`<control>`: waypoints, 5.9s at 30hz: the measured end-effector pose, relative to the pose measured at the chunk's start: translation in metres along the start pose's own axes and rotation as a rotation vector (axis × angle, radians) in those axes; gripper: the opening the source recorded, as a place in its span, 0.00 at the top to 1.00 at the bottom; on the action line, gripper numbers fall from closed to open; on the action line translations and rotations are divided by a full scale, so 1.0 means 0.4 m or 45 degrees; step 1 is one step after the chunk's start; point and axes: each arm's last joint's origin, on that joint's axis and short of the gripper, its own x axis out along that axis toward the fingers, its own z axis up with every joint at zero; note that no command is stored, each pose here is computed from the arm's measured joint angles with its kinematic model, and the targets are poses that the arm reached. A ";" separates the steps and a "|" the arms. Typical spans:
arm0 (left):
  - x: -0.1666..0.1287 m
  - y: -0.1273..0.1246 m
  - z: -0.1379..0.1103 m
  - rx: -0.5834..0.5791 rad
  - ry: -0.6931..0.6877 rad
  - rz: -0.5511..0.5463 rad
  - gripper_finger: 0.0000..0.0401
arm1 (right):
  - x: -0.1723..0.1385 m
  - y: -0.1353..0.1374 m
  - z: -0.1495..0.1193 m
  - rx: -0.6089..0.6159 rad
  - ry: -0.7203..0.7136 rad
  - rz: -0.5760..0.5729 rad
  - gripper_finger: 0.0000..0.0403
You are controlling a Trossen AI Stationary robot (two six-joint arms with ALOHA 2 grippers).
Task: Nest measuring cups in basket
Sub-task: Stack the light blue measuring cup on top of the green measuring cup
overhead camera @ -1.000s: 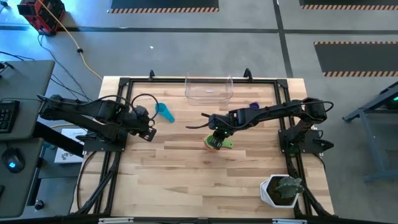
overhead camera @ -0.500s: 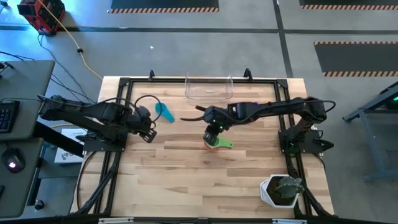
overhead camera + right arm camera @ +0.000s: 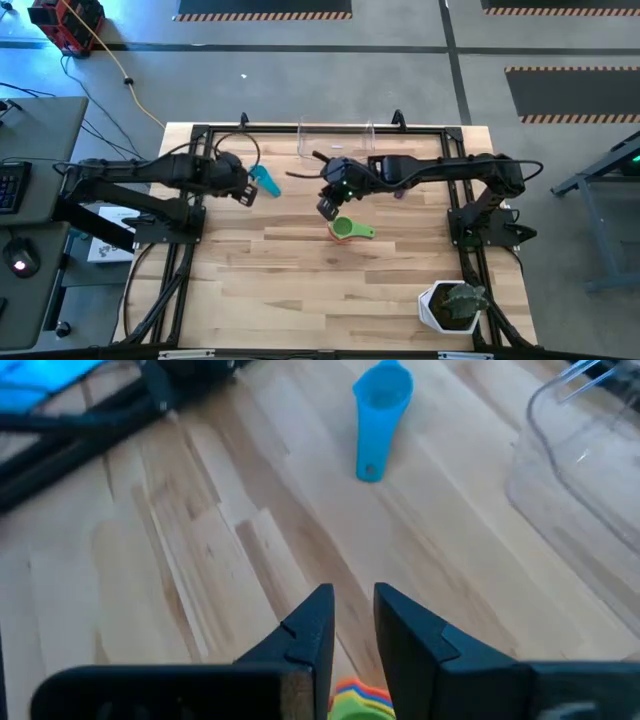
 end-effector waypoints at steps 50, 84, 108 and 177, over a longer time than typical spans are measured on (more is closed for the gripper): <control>0.440 0.086 0.188 -0.034 0.509 0.260 0.71 | -0.012 0.004 0.018 0.232 -0.024 0.039 0.83; 0.367 -0.056 0.116 0.059 0.554 -0.024 0.98 | -0.012 0.001 0.013 0.192 0.003 0.020 0.83; 0.217 -0.321 -0.172 -0.014 0.528 -0.280 0.98 | -0.013 0.006 0.007 0.023 0.081 0.131 0.83; 0.250 -0.341 -0.246 0.183 0.685 -0.238 0.82 | -0.012 0.004 0.008 -0.006 0.062 0.102 0.83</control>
